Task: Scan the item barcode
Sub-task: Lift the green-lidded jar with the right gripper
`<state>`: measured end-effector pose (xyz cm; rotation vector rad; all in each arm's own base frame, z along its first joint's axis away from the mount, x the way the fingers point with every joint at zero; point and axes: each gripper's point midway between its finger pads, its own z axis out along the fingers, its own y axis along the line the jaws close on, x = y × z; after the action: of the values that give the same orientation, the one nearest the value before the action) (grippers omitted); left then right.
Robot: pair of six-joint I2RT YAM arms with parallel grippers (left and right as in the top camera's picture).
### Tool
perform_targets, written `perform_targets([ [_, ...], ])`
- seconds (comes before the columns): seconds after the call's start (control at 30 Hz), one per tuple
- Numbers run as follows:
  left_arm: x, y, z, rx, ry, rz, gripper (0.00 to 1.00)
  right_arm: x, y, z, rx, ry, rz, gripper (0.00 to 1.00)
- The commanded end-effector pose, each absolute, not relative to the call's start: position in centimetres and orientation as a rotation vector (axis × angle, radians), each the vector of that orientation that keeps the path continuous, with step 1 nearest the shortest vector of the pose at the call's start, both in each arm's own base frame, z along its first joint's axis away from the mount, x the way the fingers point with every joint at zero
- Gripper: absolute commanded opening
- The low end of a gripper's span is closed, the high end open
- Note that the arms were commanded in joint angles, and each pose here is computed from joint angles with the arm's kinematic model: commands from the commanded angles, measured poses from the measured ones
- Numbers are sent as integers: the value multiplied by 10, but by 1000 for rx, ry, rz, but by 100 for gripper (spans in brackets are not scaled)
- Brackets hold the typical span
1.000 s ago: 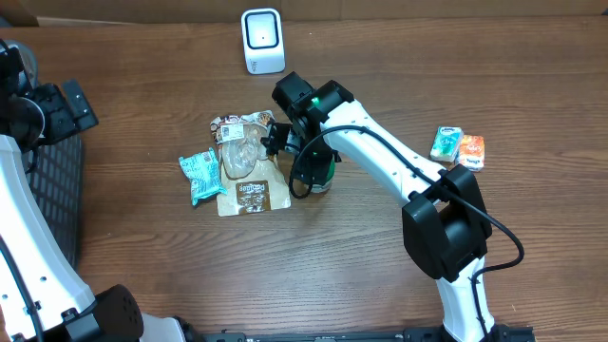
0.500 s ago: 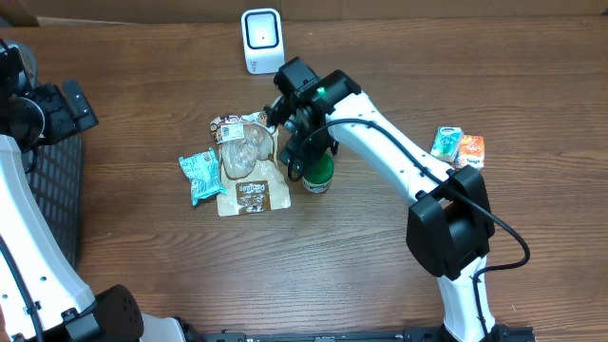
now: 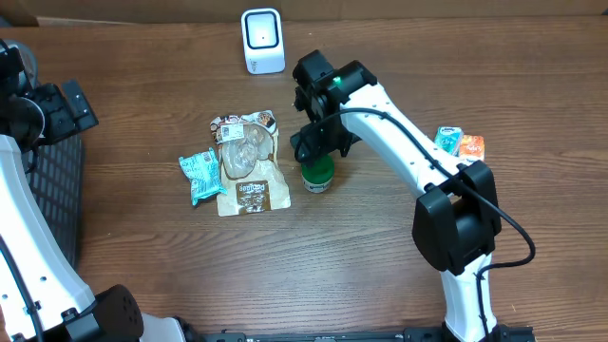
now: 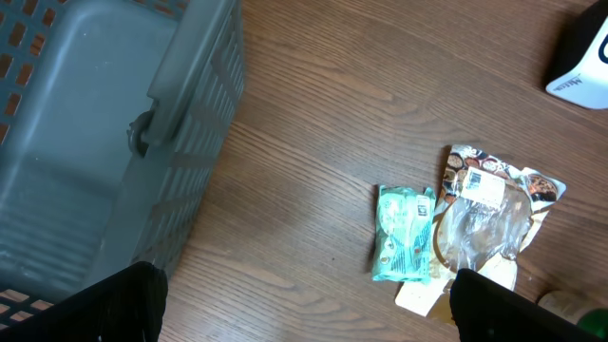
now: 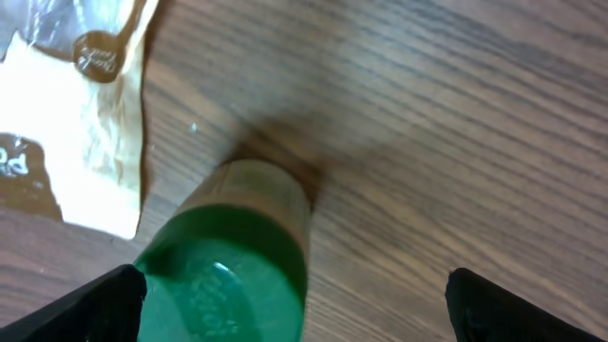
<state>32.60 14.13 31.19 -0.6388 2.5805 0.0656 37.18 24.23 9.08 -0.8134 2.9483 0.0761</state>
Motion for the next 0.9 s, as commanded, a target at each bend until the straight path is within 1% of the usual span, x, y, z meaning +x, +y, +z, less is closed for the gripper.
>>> perform_targets([
  [0.0,326,144,317,-612,2572,86,100,360,258,94,-933,2910,97,99],
  [0.2,326,144,317,-612,2572,86,100,347,270,100,-1083,2860,96,98],
  [0.53,326,144,317,-612,2572,86,99,345,267,143,-1052,2774,132,99],
  [0.63,326,144,317,-613,2572,86,100,342,265,142,-1058,2783,128,99],
  [0.87,326,144,317,-612,2572,86,100,339,266,122,-1121,2778,139,98],
])
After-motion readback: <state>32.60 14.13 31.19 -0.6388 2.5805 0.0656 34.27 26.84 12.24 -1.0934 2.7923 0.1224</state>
